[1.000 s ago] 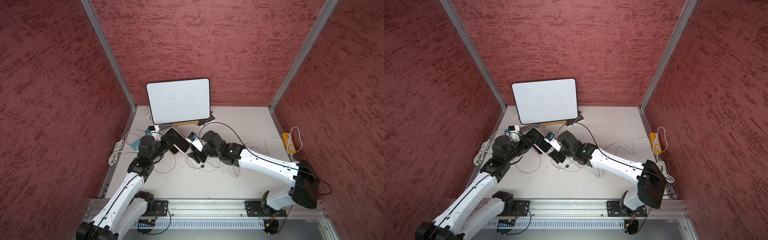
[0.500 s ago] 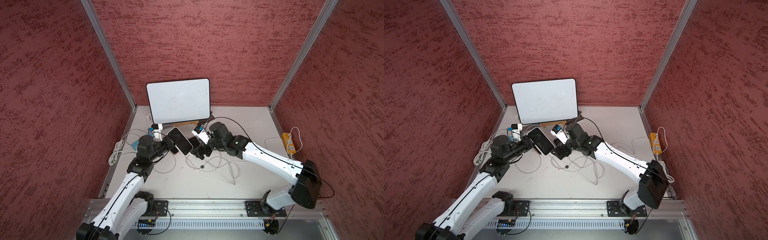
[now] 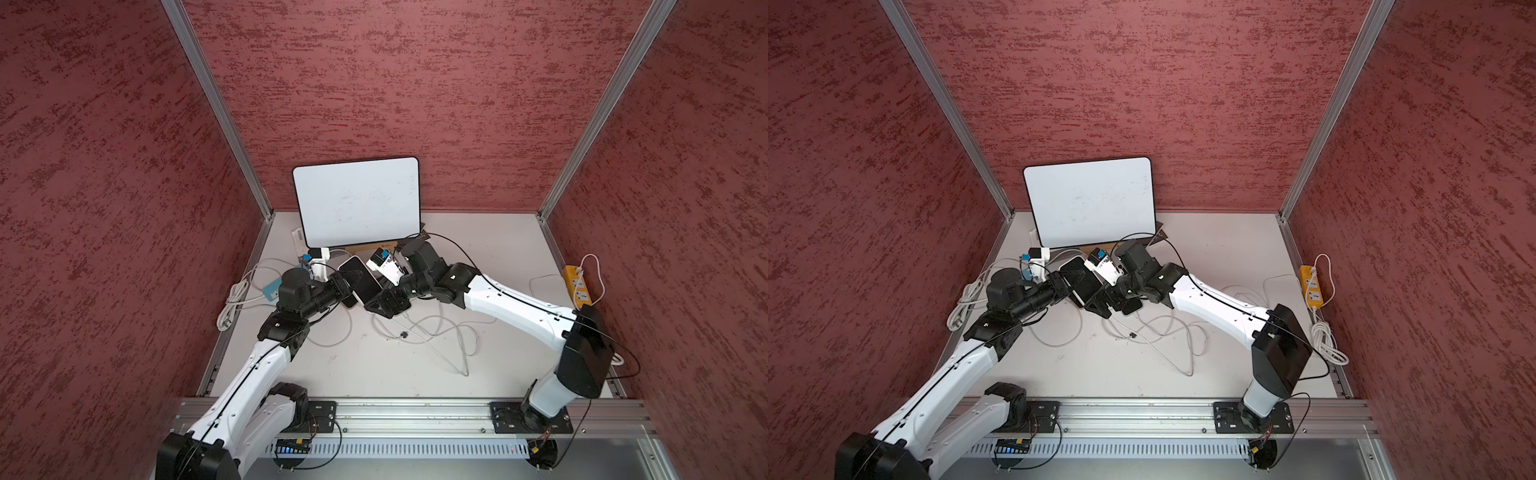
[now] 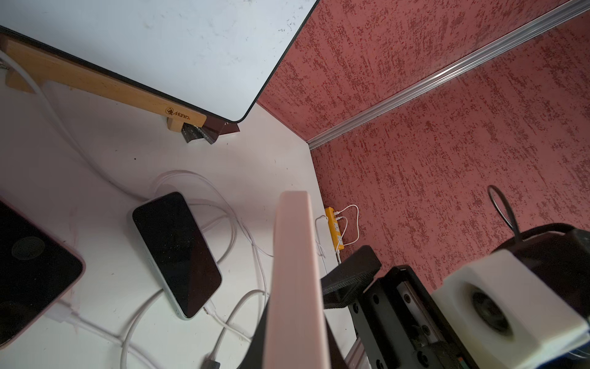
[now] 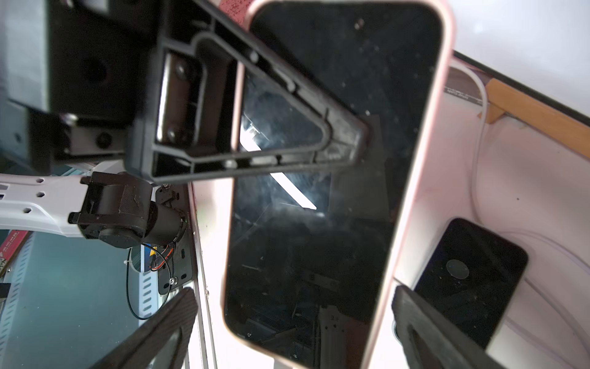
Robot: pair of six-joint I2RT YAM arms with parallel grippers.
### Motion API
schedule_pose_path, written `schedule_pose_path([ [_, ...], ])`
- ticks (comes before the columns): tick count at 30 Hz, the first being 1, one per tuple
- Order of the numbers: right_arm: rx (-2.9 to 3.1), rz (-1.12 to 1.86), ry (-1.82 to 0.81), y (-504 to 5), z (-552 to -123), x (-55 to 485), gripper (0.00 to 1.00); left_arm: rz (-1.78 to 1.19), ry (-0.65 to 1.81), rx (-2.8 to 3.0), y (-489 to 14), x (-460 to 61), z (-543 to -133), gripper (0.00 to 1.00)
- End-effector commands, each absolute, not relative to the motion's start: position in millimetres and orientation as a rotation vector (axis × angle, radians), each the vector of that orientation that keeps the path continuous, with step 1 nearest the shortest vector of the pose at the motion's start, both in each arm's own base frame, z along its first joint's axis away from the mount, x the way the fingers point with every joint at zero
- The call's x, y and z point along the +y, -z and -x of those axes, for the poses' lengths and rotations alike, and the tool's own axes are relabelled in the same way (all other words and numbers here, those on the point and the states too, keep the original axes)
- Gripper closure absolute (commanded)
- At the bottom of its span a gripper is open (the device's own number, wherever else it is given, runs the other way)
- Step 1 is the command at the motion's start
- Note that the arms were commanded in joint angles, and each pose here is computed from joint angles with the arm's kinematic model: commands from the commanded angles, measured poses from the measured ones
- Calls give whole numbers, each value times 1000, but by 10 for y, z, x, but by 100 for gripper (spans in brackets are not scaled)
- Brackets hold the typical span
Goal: Plug the charging cable into the phone
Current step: Place the phone at the center of the board.
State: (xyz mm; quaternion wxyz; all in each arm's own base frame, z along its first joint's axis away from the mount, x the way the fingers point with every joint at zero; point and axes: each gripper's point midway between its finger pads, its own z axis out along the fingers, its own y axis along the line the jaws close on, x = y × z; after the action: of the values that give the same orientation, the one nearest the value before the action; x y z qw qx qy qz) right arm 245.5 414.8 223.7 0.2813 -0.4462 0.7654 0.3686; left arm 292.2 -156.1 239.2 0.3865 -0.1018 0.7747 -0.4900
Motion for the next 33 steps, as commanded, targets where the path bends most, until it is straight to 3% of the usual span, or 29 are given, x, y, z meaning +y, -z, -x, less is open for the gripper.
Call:
schedule_pose_path([
  [1, 2068, 1217, -976, -2201, -2431, 4298, 1, 194, 1260, 1872, -2679, -1570, -2963, 100],
  [8, 2113, 1172, -860, -2065, -2601, 4491, 1, 194, 1264, 1884, -2653, -1582, -2956, 100],
  [14, 2082, 1135, -789, -2135, -2683, 4556, 27, 230, 1244, 1917, -2547, -1558, -2972, 100],
  [15, 2080, 1116, -768, -2155, -2720, 4542, 33, 234, 1242, 1924, -2527, -1556, -2974, 94],
  [16, 2081, 1100, -748, -2162, -2753, 4525, 39, 239, 1240, 1927, -2518, -1553, -2977, 83],
  [18, 2080, 1074, -714, -2182, -2813, 4499, 48, 246, 1233, 1934, -2501, -1546, -2984, 42],
  [19, 2084, 1067, -703, -2180, -2830, 4484, 49, 253, 1226, 1937, -2503, -1536, -2988, 27],
  [22, 2127, 1020, -645, -2113, -2966, 4366, 50, 315, 1147, 1969, -2452, -1428, -3005, 6],
  [26, 2254, 854, -496, -1864, -3378, 3909, 50, 437, 949, 2014, -2317, -1138, -2949, 0],
  [33, 2533, 356, -281, -1273, -4095, 2517, 48, 604, 752, 2077, -1939, -754, -2765, 0],
])
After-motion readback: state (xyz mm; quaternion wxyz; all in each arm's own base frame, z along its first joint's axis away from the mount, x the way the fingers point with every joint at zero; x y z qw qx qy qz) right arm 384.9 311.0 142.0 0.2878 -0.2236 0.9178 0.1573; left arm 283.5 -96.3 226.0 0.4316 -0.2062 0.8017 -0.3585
